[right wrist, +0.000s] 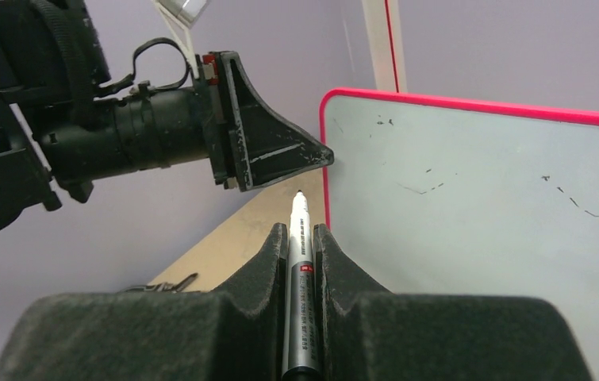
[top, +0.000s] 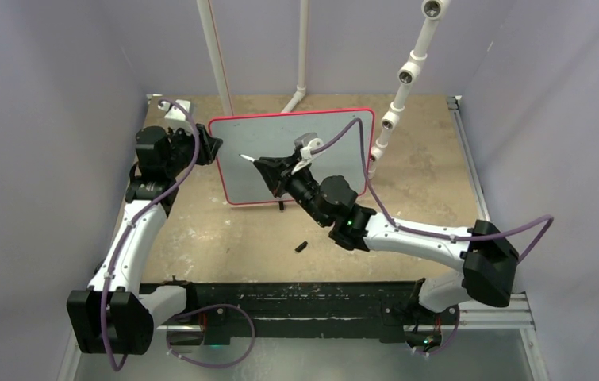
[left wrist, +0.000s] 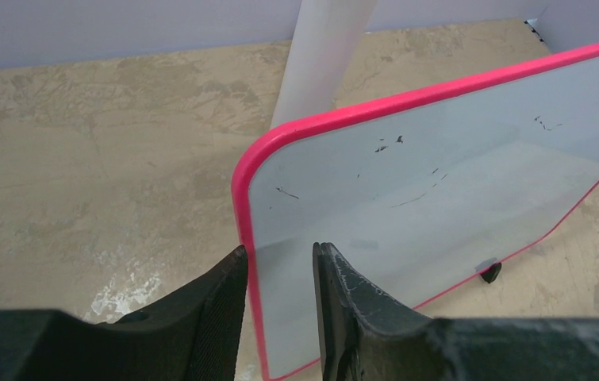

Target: Write a sentence on the whiteboard

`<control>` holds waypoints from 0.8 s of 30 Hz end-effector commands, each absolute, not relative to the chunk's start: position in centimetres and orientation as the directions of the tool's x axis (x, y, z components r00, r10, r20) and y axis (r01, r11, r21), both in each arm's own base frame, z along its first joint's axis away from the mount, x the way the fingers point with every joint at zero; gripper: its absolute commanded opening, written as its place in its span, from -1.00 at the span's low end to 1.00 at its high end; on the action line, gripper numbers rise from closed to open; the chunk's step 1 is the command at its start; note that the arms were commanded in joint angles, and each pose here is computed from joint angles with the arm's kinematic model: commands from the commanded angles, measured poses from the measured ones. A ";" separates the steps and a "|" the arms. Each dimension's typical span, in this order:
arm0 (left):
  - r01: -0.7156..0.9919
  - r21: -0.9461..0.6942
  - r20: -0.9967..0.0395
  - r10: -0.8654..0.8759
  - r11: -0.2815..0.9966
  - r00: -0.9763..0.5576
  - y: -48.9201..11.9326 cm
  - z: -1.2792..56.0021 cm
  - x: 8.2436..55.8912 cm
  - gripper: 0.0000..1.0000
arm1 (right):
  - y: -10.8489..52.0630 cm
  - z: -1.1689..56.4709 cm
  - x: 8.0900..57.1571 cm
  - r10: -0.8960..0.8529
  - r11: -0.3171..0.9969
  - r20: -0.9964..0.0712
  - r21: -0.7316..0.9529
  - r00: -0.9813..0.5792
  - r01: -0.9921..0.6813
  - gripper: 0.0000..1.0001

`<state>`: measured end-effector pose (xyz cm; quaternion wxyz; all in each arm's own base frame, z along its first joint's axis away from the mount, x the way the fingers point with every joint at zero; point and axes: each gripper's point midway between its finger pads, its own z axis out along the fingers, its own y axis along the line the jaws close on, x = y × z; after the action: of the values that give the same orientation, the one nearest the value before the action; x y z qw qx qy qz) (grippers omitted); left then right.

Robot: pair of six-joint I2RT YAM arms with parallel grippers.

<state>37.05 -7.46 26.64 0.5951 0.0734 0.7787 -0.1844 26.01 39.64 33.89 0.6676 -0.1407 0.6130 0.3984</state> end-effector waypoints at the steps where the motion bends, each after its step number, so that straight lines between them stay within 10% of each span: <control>1: 0.363 -0.184 -0.969 -0.107 0.913 -0.222 -7.6 27.8 37.7 -0.33 | 39.4 37.7 27.7 0.448 0.686 -0.893 0.311 0.044 -0.658 -1.00; 24: 0.391 -0.264 -0.955 -0.182 0.882 -0.233 -6.7 27.7 38.5 -0.15 | 43.0 35.7 31.3 0.404 0.760 -0.907 0.261 0.117 -0.595 -1.00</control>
<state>38.36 -5.89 27.27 0.6109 0.0562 0.7645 -0.1980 30.82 43.41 32.53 0.7150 -0.1145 0.6026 0.3354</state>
